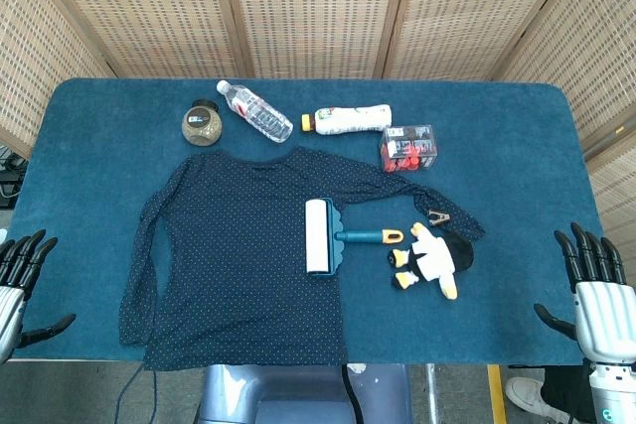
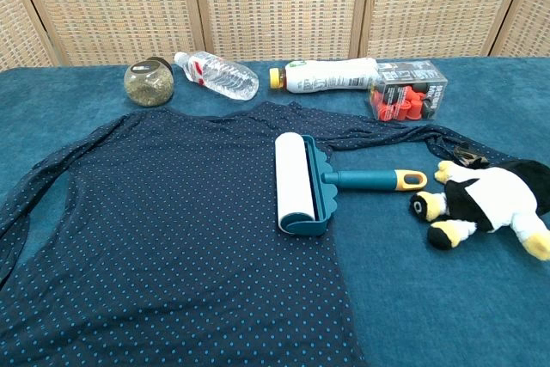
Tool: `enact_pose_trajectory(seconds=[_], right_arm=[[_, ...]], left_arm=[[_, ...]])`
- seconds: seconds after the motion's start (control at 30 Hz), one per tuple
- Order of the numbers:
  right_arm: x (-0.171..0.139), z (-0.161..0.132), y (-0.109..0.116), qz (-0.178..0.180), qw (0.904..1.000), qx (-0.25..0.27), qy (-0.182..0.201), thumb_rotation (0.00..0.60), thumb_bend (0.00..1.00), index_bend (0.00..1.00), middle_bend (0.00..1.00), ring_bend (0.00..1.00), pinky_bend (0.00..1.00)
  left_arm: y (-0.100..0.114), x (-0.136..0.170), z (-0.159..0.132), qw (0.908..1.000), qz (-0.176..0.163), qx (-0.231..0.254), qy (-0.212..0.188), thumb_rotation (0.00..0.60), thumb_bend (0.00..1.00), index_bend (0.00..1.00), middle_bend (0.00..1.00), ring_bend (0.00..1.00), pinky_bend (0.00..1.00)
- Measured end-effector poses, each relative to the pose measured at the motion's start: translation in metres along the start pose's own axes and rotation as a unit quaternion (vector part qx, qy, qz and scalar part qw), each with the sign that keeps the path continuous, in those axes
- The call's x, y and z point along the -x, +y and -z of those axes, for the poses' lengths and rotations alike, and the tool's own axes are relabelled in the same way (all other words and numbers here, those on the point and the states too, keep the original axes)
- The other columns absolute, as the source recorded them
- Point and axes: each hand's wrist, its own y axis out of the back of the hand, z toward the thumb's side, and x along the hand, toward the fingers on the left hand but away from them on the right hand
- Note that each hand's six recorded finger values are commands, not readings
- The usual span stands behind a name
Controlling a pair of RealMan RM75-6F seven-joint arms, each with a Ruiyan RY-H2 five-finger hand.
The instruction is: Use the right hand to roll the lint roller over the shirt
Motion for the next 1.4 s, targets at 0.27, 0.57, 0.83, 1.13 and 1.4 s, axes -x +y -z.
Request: enact_pose_trajectory(seconds=[0.27,0.57,0.83,1.13,1.4], right_arm=[[0.002,-0.003,-0.006,-0.012,0.9999,0.002,0.006,0.600,0.00,0.00,0.00,0.00,0.00],[0.059,-0.049,-0.010,-0.002,0.9971,-0.019,0.074,0.600,0.00,0.00,0.82,0.90,0.80],[0.120,-0.102,-0.038,-0.076,0.9883,-0.043,0.125,0.600,0.00,0.00,0.97,1.00,1.00],[0.174,-0.172,-0.084,-0.185,0.9736,-0.062,0.119,0.600,0.00,0.03,1.00,1.00,1.00],[0.179,-0.229,-0.135,-0.233,0.9618,-0.061,0.130,0.600,0.23,0.32,1.00,1.00,1.00]], left_arm=[[-0.002,0.000,-0.002,1.0000,0.003,-0.001,-0.001,0.600,0.00,0.00,0.00,0.00,0.00],[-0.007,-0.012,0.002,0.9999,0.008,0.001,0.007,0.600,0.00,0.00,0.00,0.00,0.00],[-0.011,-0.023,0.016,0.9991,0.017,0.000,0.040,0.600,0.00,0.00,0.00,0.00,0.00],[-0.017,-0.032,0.027,0.9976,0.028,-0.004,0.063,0.600,0.00,0.00,0.00,0.00,0.00],[-0.022,-0.040,0.034,0.9964,0.040,-0.005,0.075,0.600,0.00,0.00,0.00,0.00,0.00]])
